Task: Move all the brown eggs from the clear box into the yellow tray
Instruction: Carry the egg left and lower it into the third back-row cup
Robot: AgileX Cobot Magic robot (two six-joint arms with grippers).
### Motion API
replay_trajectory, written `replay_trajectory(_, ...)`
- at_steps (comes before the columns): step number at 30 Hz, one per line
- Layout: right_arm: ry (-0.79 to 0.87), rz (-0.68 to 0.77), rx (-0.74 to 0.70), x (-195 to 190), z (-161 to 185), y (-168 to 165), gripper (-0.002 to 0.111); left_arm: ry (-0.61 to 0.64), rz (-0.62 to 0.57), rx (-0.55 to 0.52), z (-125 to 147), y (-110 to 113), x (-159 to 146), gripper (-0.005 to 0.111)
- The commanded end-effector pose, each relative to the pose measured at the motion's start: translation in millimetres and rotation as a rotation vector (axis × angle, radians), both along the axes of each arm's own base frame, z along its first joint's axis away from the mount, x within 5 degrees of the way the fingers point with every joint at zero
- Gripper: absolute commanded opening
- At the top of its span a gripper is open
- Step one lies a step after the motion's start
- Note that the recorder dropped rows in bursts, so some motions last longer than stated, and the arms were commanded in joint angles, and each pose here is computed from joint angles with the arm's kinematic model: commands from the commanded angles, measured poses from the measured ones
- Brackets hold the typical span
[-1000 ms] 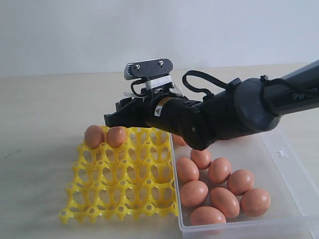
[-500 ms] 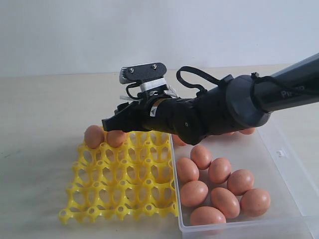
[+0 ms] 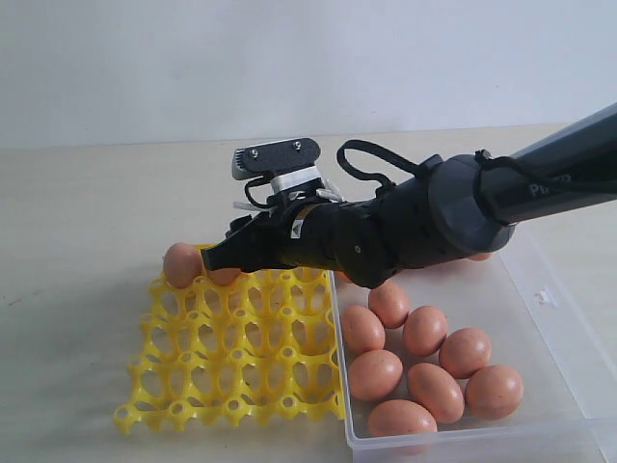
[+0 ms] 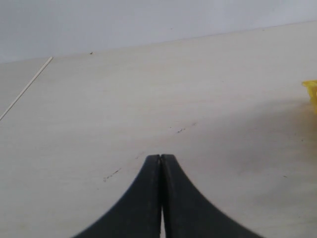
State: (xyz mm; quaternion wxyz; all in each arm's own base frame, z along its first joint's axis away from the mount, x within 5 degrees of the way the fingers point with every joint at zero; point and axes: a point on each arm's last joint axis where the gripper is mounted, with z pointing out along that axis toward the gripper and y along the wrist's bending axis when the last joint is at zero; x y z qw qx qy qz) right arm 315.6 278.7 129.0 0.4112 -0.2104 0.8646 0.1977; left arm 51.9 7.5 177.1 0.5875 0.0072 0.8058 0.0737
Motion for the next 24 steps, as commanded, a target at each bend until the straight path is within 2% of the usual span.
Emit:
replay_trajectory(1,-0.018,0.007,0.005,1.2,3.5,1.7,0.045,-0.013,-0.005,-0.003,2.1,-0.3,0.3,0.0)
replay_trajectory(4,-0.018,0.007,0.005,1.2,3.5,1.7,0.047,-0.013,-0.005,-0.003,2.1,-0.3,0.3,0.0)
replay_trajectory(24,-0.017,0.006,0.006,1.2,3.5,1.7,0.047,-0.013,-0.005,-0.003,2.1,-0.3,0.3,0.0)
